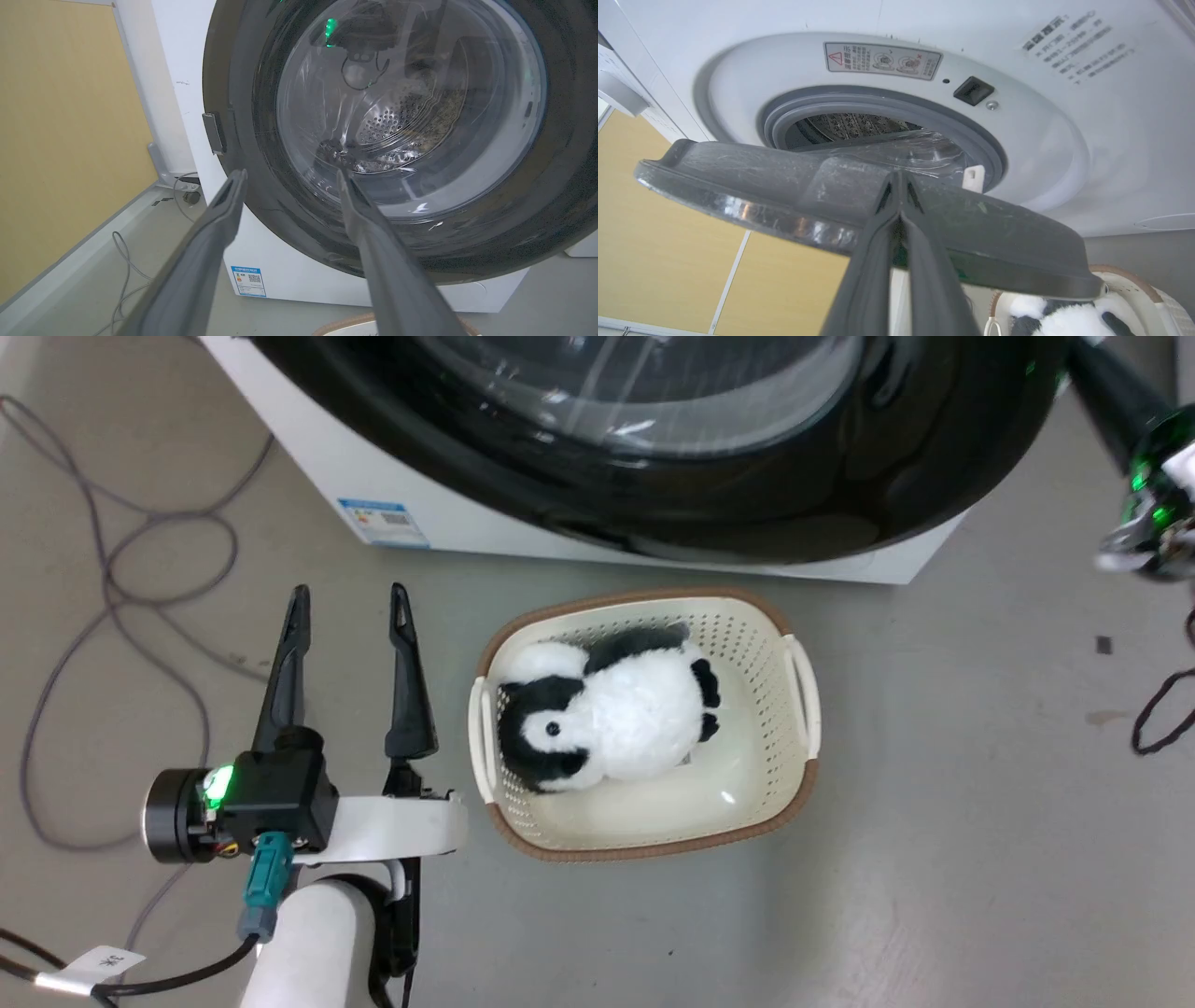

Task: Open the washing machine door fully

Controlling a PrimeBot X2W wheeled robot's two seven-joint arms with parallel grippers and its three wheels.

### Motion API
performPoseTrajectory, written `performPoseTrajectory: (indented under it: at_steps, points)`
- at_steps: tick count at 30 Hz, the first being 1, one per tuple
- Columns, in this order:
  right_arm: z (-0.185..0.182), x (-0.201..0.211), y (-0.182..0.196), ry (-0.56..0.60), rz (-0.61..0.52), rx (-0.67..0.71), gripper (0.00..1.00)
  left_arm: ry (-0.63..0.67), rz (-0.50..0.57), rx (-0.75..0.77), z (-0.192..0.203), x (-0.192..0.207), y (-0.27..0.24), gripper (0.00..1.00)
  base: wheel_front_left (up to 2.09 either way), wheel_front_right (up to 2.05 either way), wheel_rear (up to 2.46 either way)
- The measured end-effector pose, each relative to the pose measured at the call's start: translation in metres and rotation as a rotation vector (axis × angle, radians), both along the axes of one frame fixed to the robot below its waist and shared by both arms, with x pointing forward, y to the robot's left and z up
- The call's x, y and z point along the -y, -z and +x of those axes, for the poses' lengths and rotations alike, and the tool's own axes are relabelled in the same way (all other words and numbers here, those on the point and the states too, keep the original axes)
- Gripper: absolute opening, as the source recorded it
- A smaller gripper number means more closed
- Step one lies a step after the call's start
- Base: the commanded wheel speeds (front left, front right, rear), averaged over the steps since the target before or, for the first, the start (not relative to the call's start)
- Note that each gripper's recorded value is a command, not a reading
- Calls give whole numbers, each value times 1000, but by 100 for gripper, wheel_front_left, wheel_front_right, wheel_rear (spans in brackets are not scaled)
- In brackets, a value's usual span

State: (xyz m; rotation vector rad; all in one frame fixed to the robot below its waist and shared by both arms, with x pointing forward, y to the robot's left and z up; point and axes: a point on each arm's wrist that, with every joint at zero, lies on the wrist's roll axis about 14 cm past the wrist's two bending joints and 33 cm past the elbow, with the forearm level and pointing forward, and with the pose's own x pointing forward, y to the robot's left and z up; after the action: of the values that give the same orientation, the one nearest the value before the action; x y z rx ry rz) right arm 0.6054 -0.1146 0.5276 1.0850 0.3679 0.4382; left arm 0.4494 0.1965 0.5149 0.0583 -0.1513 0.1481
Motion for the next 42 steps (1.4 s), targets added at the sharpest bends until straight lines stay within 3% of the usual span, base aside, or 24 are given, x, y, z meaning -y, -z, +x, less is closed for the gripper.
performPoseTrajectory:
  at_steps: [8, 25, 42]
  points:
    - [-20, -3, -2, -6, -2, 0, 0, 39, -13, 4, 1, 10, -1, 100, 0, 0, 0]
    - [-27, -12, -13, 38, 82, 24, 0, 35, -11, 19, -6, 8, -10, 100, 0, 0, 0]
    - [-103, -44, -39, -90, 116, 81, 0, 0, -23, 33, -47, -2, -23, 100, 0, 0, 0]
